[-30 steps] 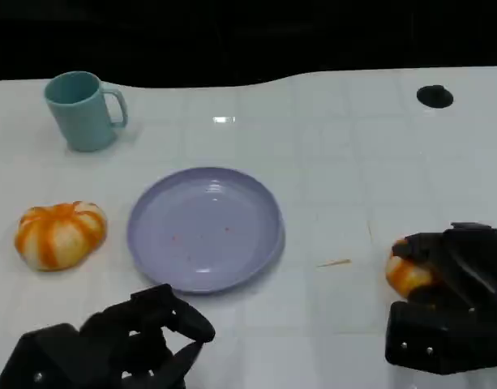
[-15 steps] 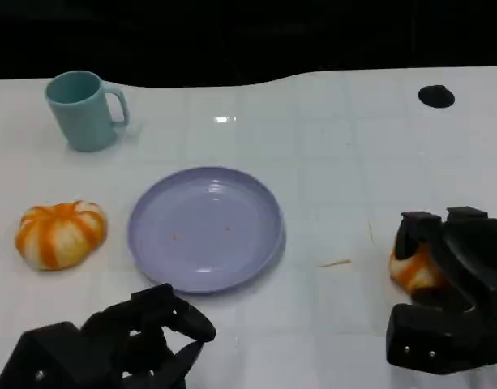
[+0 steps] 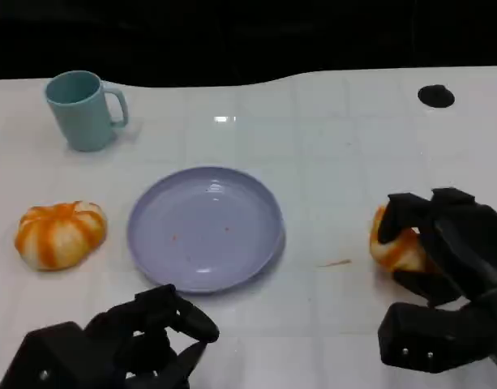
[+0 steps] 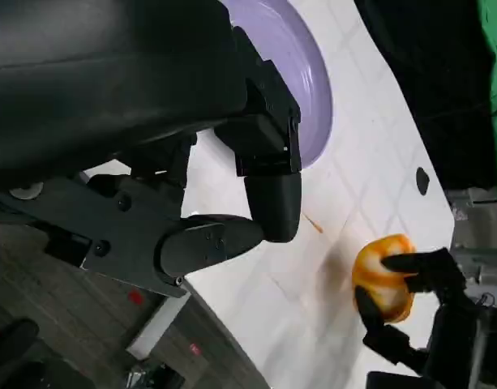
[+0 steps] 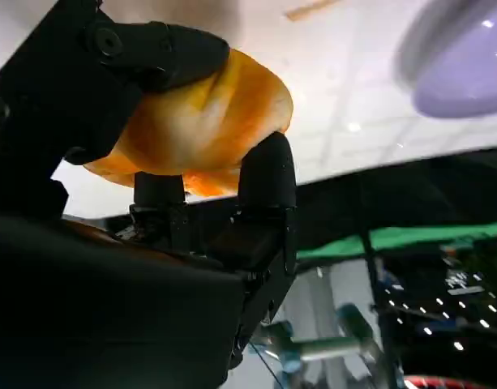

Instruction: Grasp the bread from the table and place it into the plate.

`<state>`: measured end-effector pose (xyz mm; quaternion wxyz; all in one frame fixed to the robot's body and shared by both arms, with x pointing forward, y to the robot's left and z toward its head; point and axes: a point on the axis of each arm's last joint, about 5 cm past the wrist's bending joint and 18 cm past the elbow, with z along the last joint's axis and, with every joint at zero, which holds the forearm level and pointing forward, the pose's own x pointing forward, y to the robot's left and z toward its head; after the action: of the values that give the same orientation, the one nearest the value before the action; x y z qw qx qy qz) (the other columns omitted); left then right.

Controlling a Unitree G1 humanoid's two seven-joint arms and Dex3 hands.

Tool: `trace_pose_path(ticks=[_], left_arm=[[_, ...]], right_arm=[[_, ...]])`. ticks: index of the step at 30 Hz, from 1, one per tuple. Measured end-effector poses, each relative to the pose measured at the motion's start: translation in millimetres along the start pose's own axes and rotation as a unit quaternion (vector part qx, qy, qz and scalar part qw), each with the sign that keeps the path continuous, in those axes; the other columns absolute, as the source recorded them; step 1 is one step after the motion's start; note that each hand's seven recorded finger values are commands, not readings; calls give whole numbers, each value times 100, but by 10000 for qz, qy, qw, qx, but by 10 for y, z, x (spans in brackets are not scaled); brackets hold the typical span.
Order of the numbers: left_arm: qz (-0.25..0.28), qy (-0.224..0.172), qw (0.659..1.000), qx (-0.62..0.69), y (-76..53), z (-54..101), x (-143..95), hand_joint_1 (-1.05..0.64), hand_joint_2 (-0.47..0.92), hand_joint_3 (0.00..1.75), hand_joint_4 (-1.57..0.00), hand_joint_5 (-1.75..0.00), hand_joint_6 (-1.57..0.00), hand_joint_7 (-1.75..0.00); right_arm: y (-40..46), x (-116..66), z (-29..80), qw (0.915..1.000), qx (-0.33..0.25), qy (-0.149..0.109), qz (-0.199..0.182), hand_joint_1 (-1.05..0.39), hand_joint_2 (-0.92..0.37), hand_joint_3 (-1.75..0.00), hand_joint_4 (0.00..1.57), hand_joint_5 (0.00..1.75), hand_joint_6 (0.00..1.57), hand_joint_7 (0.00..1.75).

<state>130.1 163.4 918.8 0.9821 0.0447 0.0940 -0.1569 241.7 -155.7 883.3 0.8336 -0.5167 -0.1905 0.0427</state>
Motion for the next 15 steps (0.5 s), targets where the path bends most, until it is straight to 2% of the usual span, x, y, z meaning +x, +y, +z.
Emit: trace_pose_path(ticks=[6,15], left_arm=[[-1,-12,10000,-11,-4,2,4,-24,79,70,-66,-175,-60,-132],[-7,-13,10000,-11,-9,1,4,-24,79,69,-65,-175,-60,-132]], right_arm=[[-47,82,184,9981,376,-389,-307,-14,-18,-144,100,175,86,157],[-77,228,437,9915,1057,-664,-375,-13,-19,-144,100,175,81,166]])
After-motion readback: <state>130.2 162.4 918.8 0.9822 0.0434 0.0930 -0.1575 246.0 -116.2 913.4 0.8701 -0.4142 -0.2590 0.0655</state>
